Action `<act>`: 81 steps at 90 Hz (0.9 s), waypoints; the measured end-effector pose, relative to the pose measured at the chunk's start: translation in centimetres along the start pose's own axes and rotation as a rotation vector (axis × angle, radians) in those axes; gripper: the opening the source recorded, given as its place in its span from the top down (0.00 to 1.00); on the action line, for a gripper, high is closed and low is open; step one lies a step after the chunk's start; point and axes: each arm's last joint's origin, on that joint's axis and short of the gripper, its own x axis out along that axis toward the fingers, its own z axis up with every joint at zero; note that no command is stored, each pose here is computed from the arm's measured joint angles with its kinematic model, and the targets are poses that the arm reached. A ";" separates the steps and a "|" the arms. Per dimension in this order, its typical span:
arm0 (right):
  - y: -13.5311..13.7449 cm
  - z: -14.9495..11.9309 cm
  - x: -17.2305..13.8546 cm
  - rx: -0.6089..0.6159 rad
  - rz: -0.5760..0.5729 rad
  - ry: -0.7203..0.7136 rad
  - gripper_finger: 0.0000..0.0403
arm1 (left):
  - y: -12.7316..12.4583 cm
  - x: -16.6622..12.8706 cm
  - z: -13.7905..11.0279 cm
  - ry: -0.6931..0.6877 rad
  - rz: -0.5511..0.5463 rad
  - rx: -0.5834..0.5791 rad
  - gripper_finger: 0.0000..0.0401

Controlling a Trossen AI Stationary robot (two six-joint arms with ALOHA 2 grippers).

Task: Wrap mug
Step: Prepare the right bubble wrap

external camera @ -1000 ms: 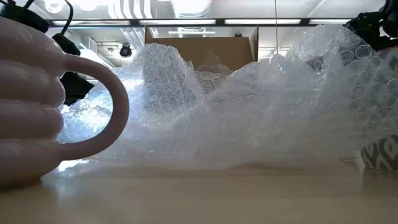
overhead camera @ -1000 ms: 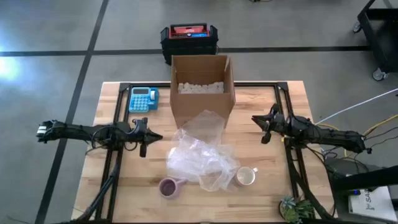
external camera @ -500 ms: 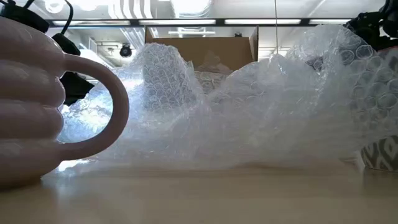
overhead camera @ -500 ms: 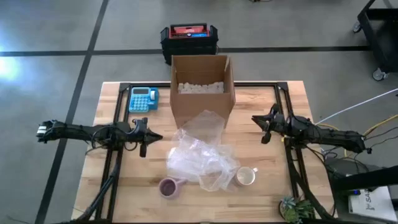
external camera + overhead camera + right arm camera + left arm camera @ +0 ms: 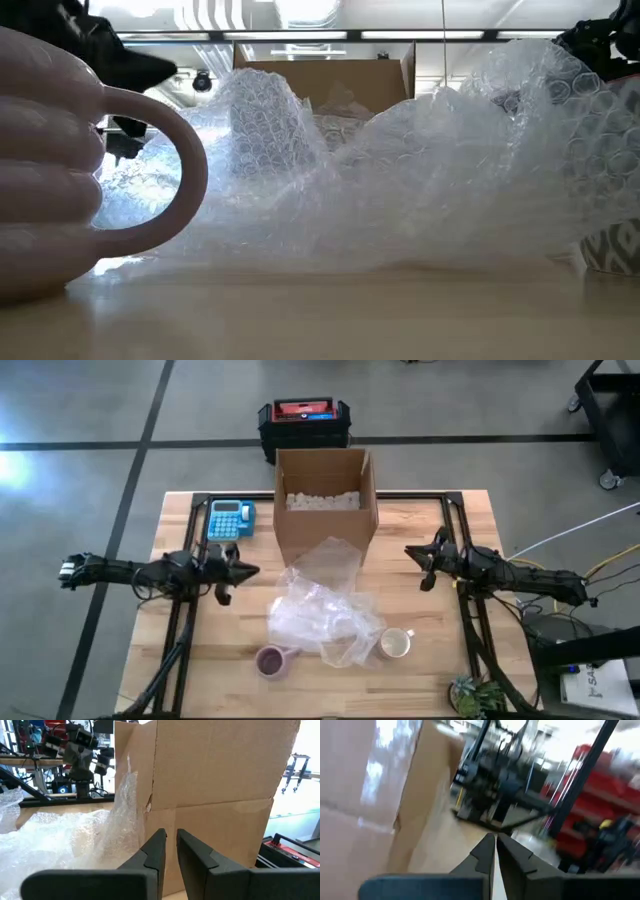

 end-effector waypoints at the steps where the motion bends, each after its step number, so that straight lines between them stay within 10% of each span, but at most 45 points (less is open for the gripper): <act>1: 0.0 0.0 0.0 0.000 0.000 0.000 0.92 | 0.0 0.0 0.0 -0.005 -0.001 -0.002 0.98; 45: 0.0 0.0 0.0 0.004 0.001 0.000 0.92 | 0.1 0.9 0.2 -0.007 0.094 -0.073 1.00; 81: -0.2 1.7 -0.1 0.340 -0.009 -0.177 0.92 | -1.5 6.0 2.6 0.188 0.154 -0.056 1.00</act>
